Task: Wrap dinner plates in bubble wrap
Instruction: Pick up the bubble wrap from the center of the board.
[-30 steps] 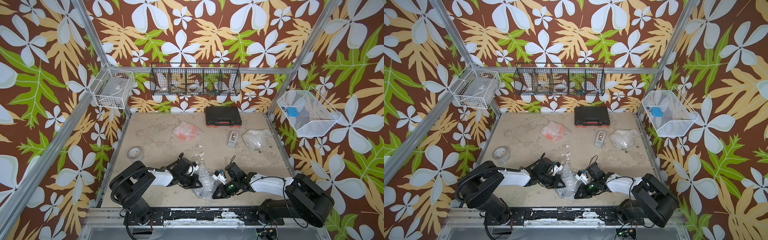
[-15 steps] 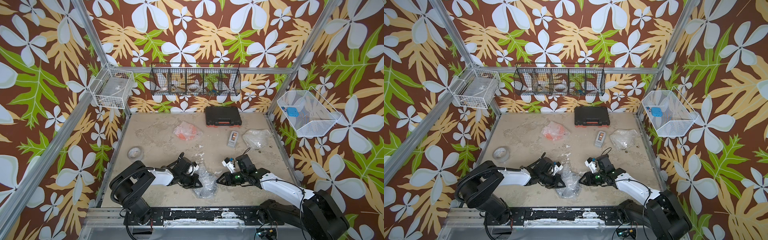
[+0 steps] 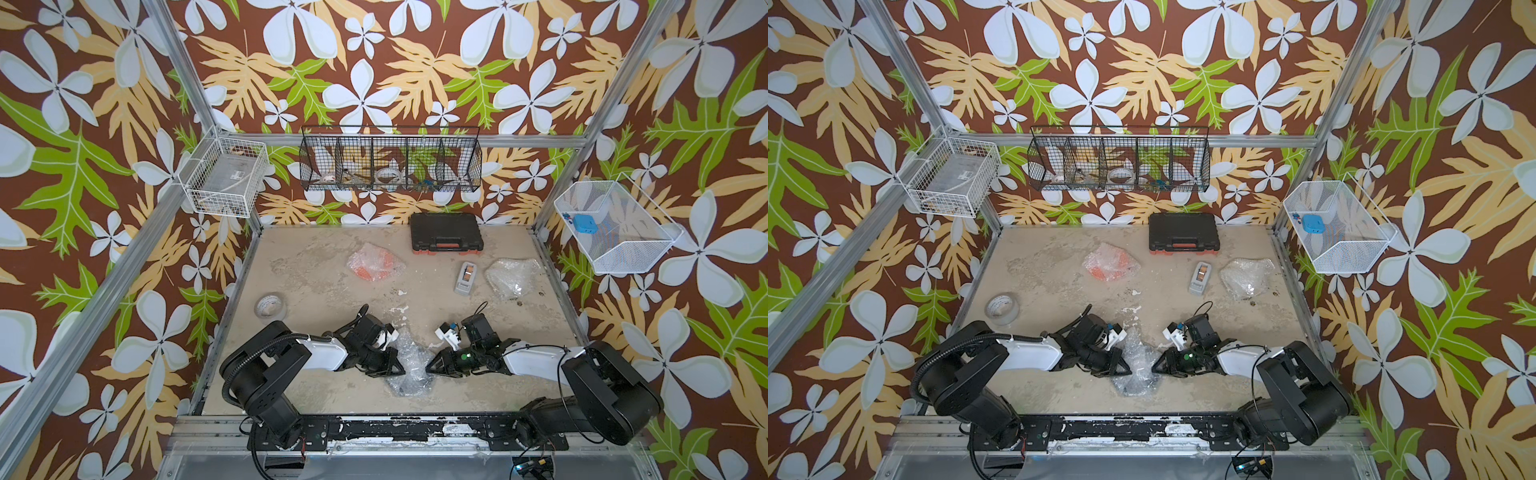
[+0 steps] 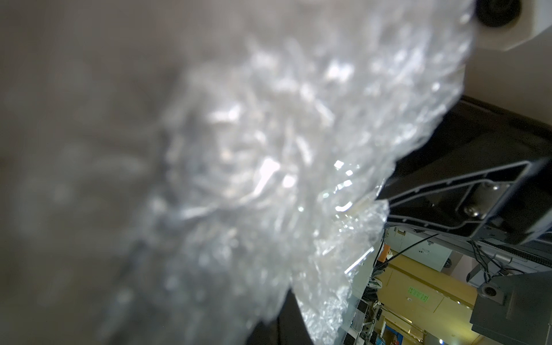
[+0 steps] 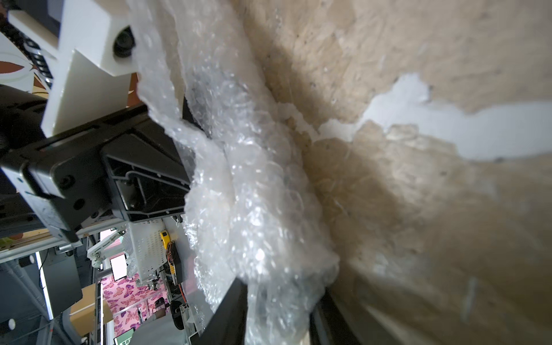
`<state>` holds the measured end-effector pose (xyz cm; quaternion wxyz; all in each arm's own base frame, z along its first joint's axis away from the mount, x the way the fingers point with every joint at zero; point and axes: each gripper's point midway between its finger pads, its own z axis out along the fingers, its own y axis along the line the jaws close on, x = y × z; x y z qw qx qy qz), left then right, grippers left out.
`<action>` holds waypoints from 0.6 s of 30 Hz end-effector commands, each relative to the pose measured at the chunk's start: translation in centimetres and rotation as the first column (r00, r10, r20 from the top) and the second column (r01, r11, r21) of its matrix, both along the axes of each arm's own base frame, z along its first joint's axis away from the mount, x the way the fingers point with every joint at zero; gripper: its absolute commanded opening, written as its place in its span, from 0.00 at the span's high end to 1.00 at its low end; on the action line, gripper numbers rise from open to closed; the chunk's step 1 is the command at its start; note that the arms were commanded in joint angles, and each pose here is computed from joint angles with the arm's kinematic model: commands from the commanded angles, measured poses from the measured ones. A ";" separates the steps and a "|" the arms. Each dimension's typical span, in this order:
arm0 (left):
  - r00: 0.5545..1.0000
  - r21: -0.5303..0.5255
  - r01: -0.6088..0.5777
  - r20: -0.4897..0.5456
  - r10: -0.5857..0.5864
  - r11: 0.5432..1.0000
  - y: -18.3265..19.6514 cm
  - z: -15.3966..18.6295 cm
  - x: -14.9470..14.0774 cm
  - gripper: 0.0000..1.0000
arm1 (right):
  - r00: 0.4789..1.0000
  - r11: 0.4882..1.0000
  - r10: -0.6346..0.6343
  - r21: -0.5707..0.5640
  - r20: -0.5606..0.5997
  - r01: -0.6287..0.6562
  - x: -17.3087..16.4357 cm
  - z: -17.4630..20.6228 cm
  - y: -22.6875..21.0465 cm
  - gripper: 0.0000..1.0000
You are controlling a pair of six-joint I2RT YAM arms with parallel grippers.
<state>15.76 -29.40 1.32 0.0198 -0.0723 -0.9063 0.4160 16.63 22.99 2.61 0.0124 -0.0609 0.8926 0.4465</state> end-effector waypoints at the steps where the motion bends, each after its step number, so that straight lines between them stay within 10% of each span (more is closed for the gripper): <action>1: 0.995 0.188 -0.062 -0.064 0.075 0.980 3.2 -2.6 -1.2 0.95 | 1.000 1.000 -0.012 0.023 0.027 0.011 0.9 0.5 0.6 0.75; 18: 0.888 0.192 -0.357 0.373 0.268 0.914 8.5 12.3 7.5 0.45 | 0.986 0.997 -0.073 0.050 0.149 0.066 5.6 5.1 1.5 0.95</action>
